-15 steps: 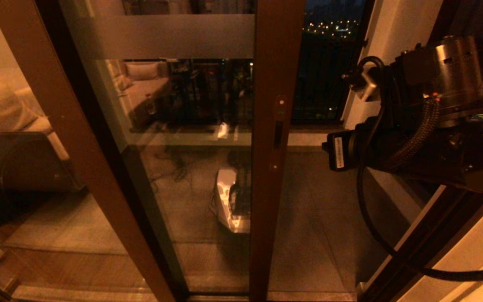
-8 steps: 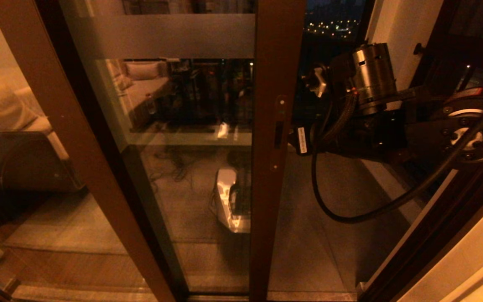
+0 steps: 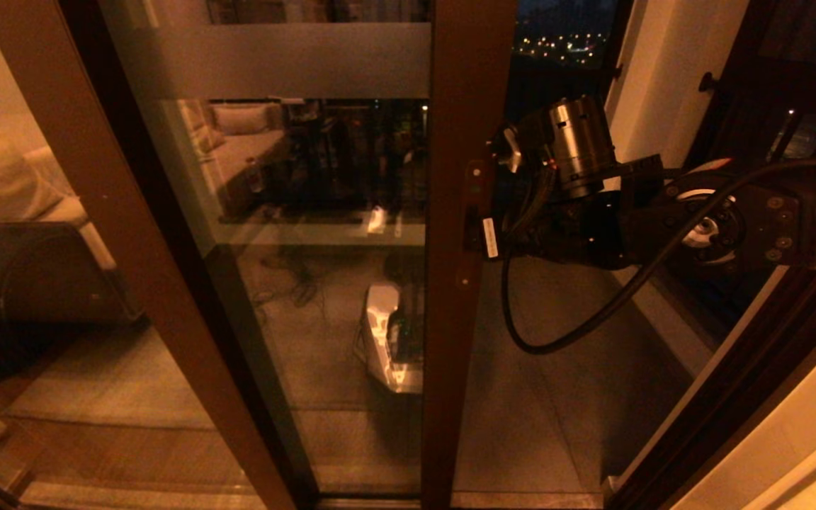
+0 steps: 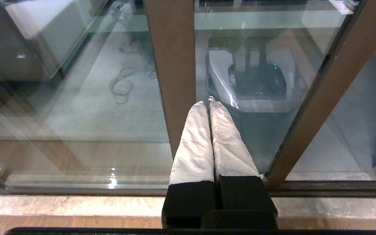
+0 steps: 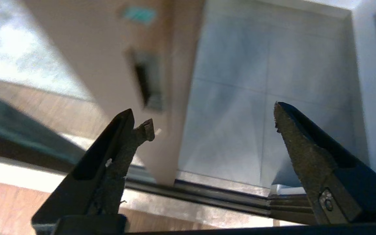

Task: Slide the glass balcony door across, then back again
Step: Close the slid door

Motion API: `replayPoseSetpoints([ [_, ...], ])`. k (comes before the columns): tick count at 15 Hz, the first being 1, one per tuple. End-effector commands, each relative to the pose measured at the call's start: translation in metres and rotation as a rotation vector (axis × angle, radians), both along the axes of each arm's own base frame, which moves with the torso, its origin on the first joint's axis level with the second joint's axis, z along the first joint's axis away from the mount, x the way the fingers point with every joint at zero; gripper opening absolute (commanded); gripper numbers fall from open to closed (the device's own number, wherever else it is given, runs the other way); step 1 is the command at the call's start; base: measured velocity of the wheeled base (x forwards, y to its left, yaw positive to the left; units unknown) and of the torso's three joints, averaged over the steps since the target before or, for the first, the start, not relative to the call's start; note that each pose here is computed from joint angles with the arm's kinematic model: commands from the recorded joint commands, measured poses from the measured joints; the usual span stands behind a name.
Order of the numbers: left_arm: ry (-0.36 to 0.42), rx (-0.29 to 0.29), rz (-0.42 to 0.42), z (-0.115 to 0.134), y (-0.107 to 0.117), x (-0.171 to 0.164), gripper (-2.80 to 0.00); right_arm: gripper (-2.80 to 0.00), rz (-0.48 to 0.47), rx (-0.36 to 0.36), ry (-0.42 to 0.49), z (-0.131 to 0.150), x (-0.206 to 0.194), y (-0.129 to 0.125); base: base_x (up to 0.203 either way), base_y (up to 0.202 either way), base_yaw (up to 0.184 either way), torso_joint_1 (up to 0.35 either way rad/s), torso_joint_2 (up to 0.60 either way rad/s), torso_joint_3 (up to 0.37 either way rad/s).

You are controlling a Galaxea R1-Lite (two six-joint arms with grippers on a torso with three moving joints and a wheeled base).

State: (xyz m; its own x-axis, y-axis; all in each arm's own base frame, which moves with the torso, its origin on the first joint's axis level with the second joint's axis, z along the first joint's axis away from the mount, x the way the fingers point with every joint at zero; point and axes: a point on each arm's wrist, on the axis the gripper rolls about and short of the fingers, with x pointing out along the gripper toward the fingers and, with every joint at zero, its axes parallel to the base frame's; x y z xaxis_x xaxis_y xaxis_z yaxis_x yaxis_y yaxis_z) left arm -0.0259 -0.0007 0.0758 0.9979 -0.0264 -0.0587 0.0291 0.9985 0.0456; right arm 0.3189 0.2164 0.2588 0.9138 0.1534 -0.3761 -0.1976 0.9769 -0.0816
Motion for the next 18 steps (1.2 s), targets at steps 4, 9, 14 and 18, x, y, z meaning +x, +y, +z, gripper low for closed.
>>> replayPoseSetpoints([
  [4,0.003,0.000,0.000,0.000,0.000,0.000,-2.80,0.00,-0.025,-0.014,-0.002,-0.004,0.014,-0.003,0.000,0.000,0.000,0.000,0.00,0.000],
  [9,0.003,0.000,0.000,0.000,0.000,0.000,-2.80,0.00,-0.030,-0.015,-0.002,-0.006,0.020,-0.002,0.000,0.000,0.000,0.000,0.00,0.000],
  [14,0.003,0.000,0.000,0.000,0.000,0.000,-2.80,0.00,-0.054,-0.014,-0.006,-0.005,0.025,-0.011,0.000,0.000,0.000,0.000,0.00,0.000],
  [18,0.003,0.000,0.000,0.000,0.000,0.000,-2.80,0.00,-0.065,-0.016,-0.004,-0.004,0.023,-0.016,0.000,0.000,0.000,0.000,0.00,0.000],
])
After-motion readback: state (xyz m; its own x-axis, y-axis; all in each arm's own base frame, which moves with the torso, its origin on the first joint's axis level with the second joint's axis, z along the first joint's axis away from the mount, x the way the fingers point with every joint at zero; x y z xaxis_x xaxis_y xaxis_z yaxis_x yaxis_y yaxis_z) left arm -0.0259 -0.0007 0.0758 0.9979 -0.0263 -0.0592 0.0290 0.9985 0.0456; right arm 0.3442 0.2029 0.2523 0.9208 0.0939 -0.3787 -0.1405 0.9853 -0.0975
